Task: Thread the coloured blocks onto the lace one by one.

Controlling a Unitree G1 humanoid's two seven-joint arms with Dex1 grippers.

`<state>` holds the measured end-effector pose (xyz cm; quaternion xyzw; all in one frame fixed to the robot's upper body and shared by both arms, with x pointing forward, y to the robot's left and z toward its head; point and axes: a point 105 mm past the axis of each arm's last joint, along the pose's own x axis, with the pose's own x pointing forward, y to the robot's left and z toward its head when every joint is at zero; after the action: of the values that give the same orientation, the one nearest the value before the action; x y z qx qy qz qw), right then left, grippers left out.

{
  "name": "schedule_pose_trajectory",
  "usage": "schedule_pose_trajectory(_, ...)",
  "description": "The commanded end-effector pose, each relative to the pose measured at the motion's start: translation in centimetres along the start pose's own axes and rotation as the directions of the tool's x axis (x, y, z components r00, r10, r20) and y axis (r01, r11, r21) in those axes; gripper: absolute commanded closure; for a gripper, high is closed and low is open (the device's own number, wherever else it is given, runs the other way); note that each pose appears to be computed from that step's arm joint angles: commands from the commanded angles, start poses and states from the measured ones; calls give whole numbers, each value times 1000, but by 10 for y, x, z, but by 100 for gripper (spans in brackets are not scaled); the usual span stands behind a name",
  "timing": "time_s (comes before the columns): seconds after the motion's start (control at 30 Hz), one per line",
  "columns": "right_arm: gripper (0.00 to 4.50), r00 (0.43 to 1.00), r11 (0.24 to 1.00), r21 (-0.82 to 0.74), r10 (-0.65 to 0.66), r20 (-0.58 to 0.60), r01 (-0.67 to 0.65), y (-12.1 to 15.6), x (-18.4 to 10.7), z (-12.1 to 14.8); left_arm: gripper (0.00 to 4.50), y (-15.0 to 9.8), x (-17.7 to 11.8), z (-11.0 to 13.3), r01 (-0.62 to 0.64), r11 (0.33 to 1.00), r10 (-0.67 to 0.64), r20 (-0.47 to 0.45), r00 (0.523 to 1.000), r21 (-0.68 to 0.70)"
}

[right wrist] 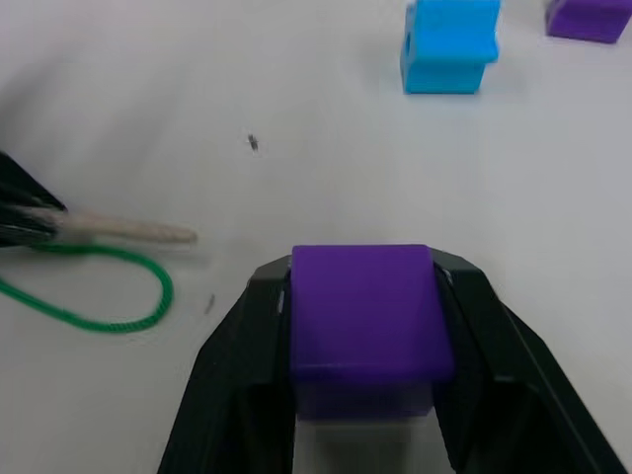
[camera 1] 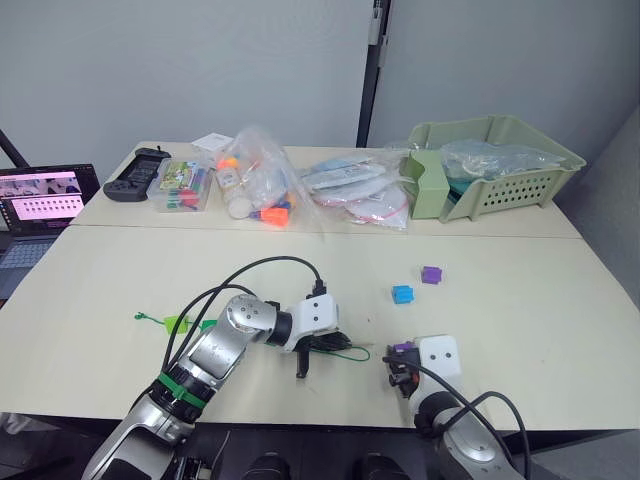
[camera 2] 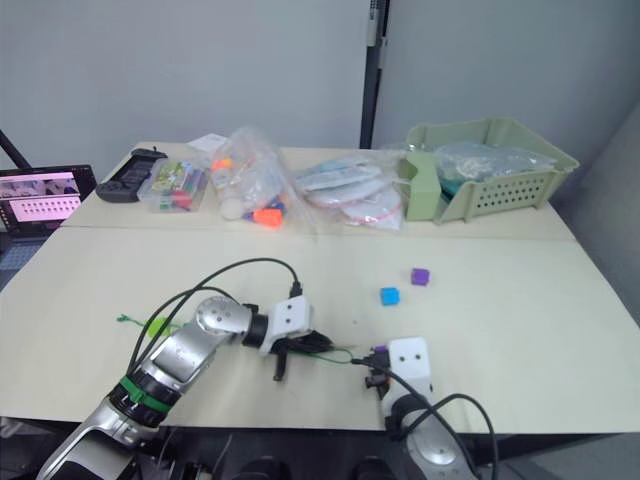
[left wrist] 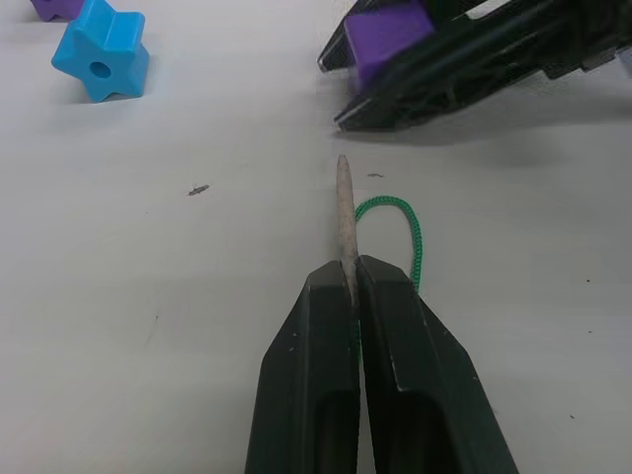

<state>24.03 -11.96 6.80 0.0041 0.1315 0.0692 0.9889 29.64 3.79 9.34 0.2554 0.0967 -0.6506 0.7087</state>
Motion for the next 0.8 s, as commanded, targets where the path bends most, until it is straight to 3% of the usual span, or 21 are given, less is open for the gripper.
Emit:
schedule_pose_trajectory(0.03,281,999,997,81,-4,-53,8,-2,-5,-12,450,3,-5,10,-14,1000,14,25,1000,27)
schedule_pose_trajectory(0.07,227,999,997,83,1,-34,2,-4,-6,-7,450,4,-5,10,-16,1000,16,24,1000,27)
schedule_pose_trajectory(0.3,2,985,986,-55,161,68,-157,-14,-23,42,450,4,-5,9,-24,999,24,24,999,21)
schedule_pose_trajectory(0.4,2,936,924,-202,346,69,-326,-17,-34,68,450,4,-6,8,-34,999,34,21,999,16)
schedule_pose_trajectory(0.47,2,843,814,-266,538,12,-516,-8,-44,79,450,6,-7,7,-42,999,41,21,999,13)
schedule_pose_trajectory(0.57,2,694,639,-296,706,-142,-710,-10,-48,82,450,5,-8,7,-38,999,38,20,999,12)
schedule_pose_trajectory(0.67,2,574,491,-310,762,-301,-814,-22,-39,75,450,3,-8,8,-25,1000,25,18,1000,14)
schedule_pose_trajectory(0.8,2,515,356,-393,728,-452,-848,-41,-16,57,450,-2,-12,14,-8,1000,7,19,1000,13)
